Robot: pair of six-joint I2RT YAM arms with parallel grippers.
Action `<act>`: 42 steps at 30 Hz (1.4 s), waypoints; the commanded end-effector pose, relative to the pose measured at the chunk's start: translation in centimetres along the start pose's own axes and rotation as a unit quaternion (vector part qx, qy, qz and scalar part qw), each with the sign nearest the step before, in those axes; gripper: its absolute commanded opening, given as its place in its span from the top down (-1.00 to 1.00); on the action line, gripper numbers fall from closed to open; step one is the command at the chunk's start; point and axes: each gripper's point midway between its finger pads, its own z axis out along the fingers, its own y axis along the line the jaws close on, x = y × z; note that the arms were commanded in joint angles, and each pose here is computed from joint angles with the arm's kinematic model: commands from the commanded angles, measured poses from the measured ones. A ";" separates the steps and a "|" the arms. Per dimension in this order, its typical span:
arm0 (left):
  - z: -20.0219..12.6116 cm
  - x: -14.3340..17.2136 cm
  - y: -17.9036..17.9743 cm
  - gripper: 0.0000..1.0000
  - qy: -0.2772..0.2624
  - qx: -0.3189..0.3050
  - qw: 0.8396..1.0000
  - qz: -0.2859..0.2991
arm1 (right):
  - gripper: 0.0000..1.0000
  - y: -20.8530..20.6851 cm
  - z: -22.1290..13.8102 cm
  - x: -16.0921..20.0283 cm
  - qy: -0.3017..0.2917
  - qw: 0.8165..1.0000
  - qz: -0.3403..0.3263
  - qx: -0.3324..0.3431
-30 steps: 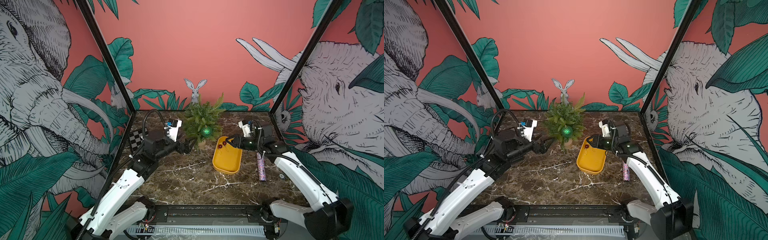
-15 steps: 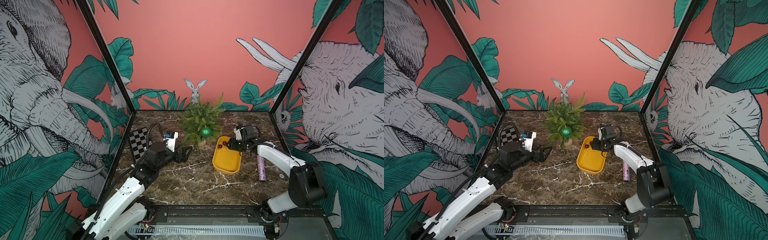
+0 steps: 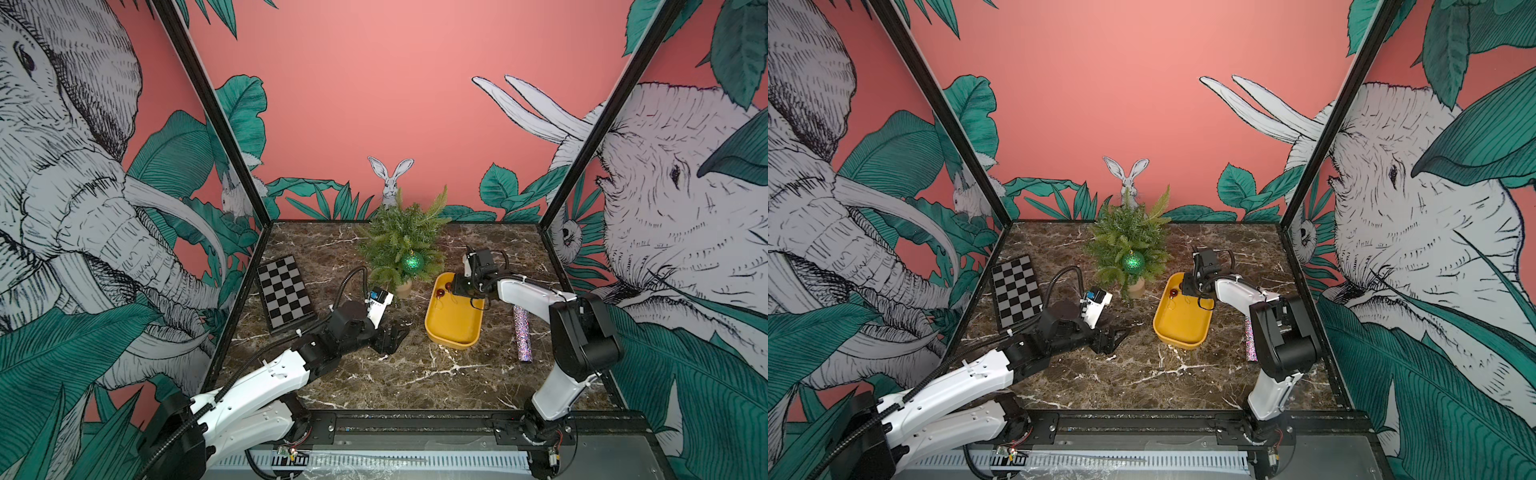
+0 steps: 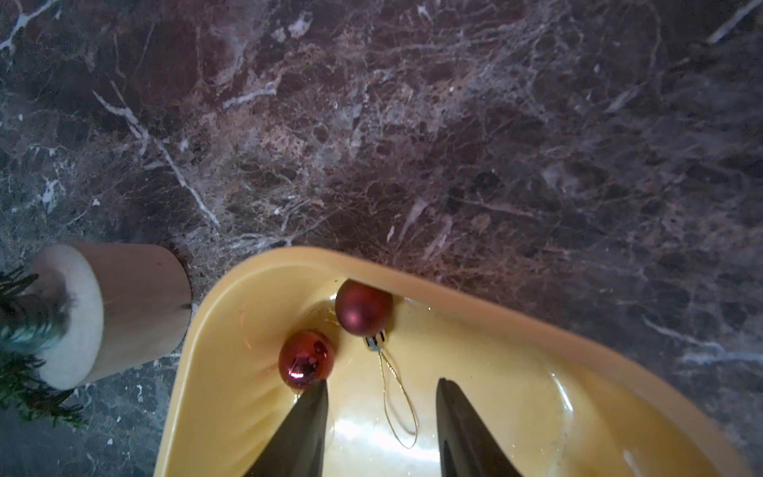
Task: Decorate the small christmas tree with ornaments
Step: Pick up an ornament from the container.
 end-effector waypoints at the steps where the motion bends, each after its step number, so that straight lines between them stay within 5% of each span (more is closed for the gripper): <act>1: 0.3 -0.1 0.6 -0.69 -0.011 -0.021 1.000 0.010 | 0.09 0.7 0.3 -2.2 -0.033 0.999 -0.006 0.002; 21: 1.5 0.4 0.9 -0.70 -0.002 -0.024 1.000 0.001 | 0.11 0.6 3.9 -1.7 -0.009 0.999 -0.018 0.026; 29: 1.6 0.5 1.1 -0.70 0.002 -0.027 1.000 -0.003 | 0.33 0.6 4.5 -1.6 -0.007 0.999 -0.022 0.029; 35: 1.3 -0.3 0.7 -0.70 -0.007 -0.024 1.000 -0.003 | 0.41 1.2 1.9 -1.8 -0.021 0.999 -0.028 0.016; 42: 0.1 -3.1 -1.2 -0.69 -0.037 0.007 0.999 0.006 | 0.41 2.6 -5.3 -1.6 -0.054 0.998 -0.035 -0.025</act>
